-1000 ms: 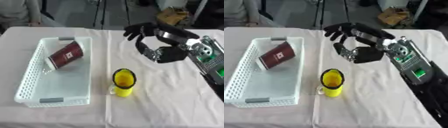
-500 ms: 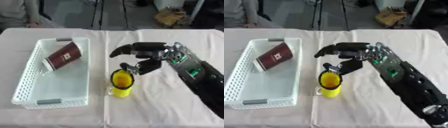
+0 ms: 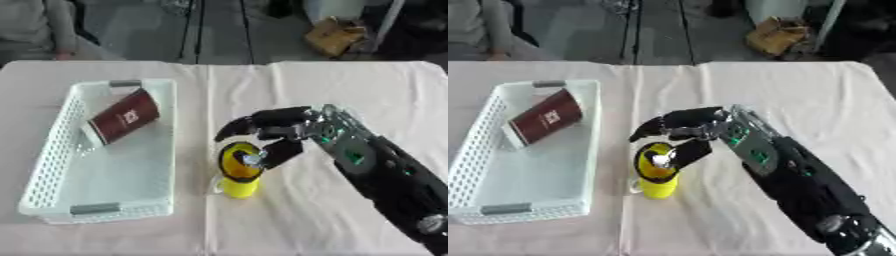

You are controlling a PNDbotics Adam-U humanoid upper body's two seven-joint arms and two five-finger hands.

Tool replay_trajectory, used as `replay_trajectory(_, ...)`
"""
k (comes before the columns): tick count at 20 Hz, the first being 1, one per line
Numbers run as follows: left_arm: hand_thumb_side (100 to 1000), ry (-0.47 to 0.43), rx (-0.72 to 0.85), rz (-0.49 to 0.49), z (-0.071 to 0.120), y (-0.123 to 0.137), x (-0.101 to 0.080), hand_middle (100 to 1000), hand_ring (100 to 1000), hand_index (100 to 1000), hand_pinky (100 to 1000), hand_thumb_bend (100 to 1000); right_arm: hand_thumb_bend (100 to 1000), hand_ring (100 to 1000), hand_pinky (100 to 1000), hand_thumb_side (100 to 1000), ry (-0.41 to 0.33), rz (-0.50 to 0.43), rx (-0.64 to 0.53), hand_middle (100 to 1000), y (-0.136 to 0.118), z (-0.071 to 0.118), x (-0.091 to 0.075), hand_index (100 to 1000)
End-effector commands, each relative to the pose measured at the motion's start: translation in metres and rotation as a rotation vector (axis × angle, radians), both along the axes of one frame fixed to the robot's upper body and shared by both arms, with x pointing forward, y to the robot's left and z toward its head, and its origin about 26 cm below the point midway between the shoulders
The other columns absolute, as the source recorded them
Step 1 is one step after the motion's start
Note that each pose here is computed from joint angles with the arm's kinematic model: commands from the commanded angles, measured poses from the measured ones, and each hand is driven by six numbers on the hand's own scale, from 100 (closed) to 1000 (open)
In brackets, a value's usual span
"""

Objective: Pick up objects on the table and place them in the box.

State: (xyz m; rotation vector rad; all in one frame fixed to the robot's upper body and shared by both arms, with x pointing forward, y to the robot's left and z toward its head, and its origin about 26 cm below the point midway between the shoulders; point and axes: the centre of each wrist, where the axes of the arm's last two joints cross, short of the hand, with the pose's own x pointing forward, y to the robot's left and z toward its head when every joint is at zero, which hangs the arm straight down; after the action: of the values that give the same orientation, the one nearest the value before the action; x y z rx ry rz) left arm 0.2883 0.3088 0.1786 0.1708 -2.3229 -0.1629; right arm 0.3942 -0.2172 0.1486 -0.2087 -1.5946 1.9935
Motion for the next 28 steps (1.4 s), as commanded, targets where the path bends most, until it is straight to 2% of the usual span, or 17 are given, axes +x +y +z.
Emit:
replay_trajectory(1,855,-0.03,0.01,-0.012,0.009,-0.001,-0.001,798,817,825,544,541,100,947,934,808,-0.071,0.029,-0.016,956,0.006,0.014,0.001,998)
replay_trajectory(4,854,-0.031,0.011,-0.013,0.009,-0.002,-0.001,798,817,826,544,541,100,953,946,826,-0.111,0.058,-0.054,963,0.012,0.012,-0.002,997)
replay_trajectory(7,855,-0.031,0.01,-0.013,0.009,-0.002,-0.001,798,817,825,544,542,151,957,955,865,-0.125,0.09,-0.102,968,0.018,0.005,-0.004,995)
replay_trajectory(14,856,-0.034,0.009,-0.014,0.009,-0.002,-0.001,798,816,826,544,543,167,957,959,902,-0.116,0.131,-0.174,970,0.026,-0.017,-0.007,993)
replay_trajectory(19,856,-0.033,0.01,-0.016,0.009,-0.002,-0.001,798,816,826,545,544,201,955,956,915,-0.11,0.141,-0.201,973,0.027,-0.025,-0.007,993)
replay_trajectory(25,856,-0.032,0.008,-0.016,0.009,-0.002,-0.001,798,816,826,545,545,314,950,907,838,-0.075,0.144,-0.266,983,0.028,-0.035,-0.007,993)
replay_trajectory(28,856,-0.031,0.009,-0.017,0.009,-0.002,-0.001,798,816,826,546,545,322,935,820,703,-0.055,0.143,-0.305,993,0.028,-0.036,-0.007,997)
